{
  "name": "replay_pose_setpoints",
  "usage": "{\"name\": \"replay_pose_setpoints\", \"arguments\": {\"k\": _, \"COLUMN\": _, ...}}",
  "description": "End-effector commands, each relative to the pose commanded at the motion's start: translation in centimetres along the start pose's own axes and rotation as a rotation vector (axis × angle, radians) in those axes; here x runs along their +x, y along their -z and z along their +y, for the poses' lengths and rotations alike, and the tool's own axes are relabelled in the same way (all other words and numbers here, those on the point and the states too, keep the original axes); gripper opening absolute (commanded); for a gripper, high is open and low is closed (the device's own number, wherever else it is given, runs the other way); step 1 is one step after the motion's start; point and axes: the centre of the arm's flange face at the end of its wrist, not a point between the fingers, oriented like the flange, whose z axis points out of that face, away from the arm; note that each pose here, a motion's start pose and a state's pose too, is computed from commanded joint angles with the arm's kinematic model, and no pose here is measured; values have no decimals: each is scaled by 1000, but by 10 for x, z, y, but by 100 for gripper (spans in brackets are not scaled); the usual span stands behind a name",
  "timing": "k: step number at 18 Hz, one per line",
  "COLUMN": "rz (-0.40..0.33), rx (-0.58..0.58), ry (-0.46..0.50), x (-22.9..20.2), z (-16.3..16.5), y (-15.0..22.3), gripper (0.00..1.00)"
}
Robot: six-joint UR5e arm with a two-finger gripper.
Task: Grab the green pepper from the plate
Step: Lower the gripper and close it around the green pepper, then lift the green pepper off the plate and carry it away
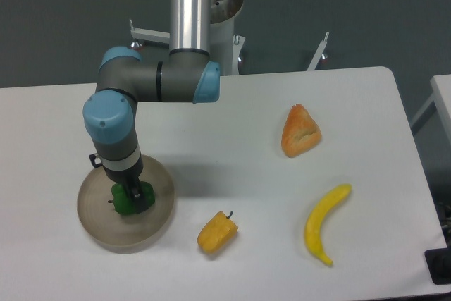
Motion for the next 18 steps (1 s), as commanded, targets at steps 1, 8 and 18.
{"name": "replay_pose_setpoints", "arguments": {"k": 1, "rz": 1, "rx": -1, "ry": -1, "x": 0, "z": 0, "y": -1, "gripper": 100}}
{"name": "replay_pose_setpoints", "arguments": {"k": 8, "rz": 37, "rx": -22, "ry": -3, "x": 4, "z": 2, "y": -25, "gripper": 51}}
{"name": "replay_pose_setpoints", "arguments": {"k": 18, "rz": -73, "rx": 68, "ry": 197, "x": -50, "z": 125, "y": 130, "gripper": 25}}
